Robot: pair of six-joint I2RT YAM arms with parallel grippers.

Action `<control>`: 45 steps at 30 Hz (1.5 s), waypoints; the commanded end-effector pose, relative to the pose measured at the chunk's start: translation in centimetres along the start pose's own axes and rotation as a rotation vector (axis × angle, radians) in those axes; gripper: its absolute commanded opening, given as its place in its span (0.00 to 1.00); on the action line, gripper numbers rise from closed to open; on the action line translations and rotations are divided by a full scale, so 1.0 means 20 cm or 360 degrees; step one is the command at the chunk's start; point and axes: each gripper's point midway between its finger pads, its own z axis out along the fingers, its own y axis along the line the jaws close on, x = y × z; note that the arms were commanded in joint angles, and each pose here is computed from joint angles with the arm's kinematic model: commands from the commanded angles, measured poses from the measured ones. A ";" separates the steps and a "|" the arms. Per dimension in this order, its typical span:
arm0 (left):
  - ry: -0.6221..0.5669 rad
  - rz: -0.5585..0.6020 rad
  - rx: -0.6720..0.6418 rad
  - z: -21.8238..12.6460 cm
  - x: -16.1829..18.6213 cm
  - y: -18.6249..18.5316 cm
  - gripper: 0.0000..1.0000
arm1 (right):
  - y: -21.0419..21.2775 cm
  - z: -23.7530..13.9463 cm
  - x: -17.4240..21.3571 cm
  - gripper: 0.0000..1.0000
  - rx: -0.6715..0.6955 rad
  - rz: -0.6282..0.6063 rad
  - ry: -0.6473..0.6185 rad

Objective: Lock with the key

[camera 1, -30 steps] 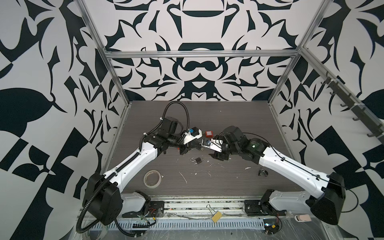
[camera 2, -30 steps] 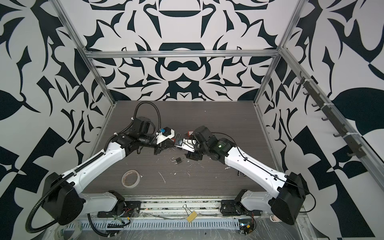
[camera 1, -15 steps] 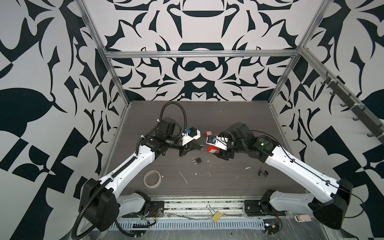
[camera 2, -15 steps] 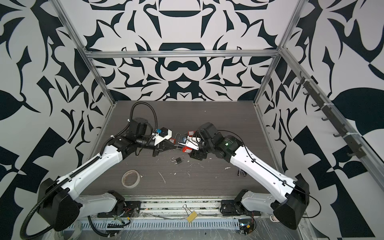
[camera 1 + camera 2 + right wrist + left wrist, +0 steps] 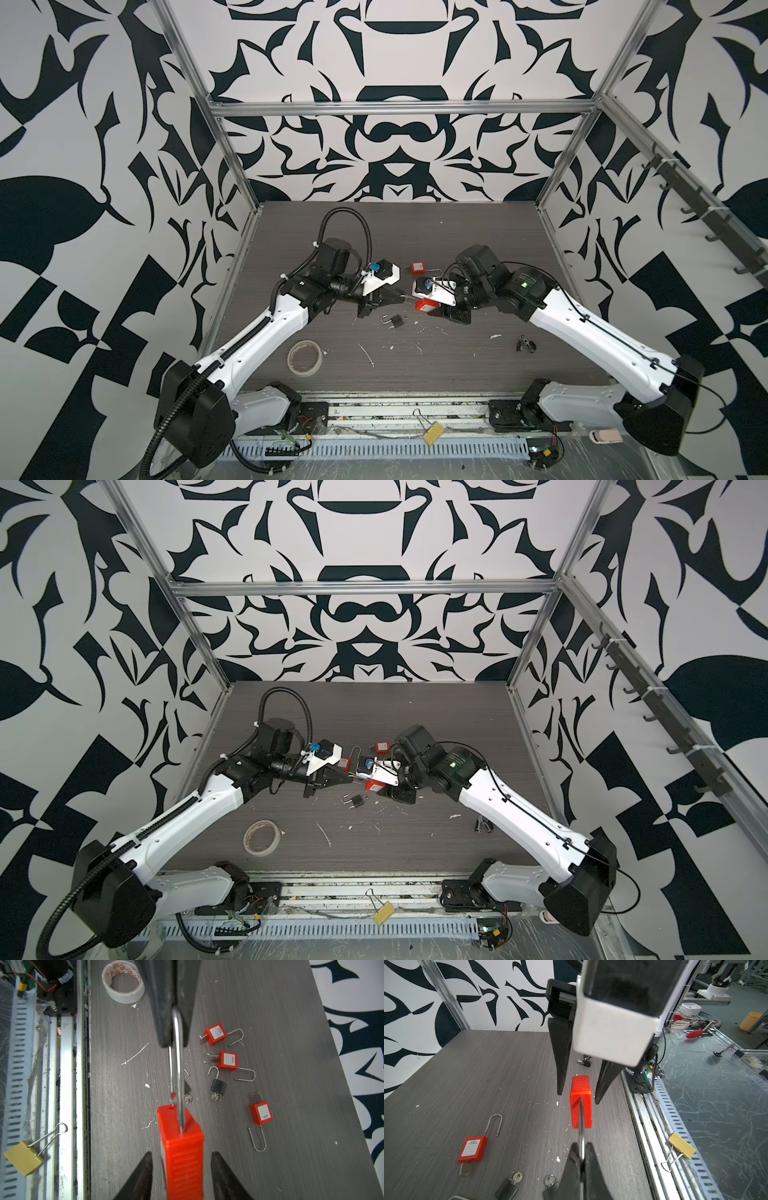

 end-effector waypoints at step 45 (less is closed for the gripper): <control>-0.0019 0.0270 0.0072 0.07 -0.08 -0.12 0.00 | 0.01 -0.13 -0.33 0.17 -0.0188 -0.0125 -0.0324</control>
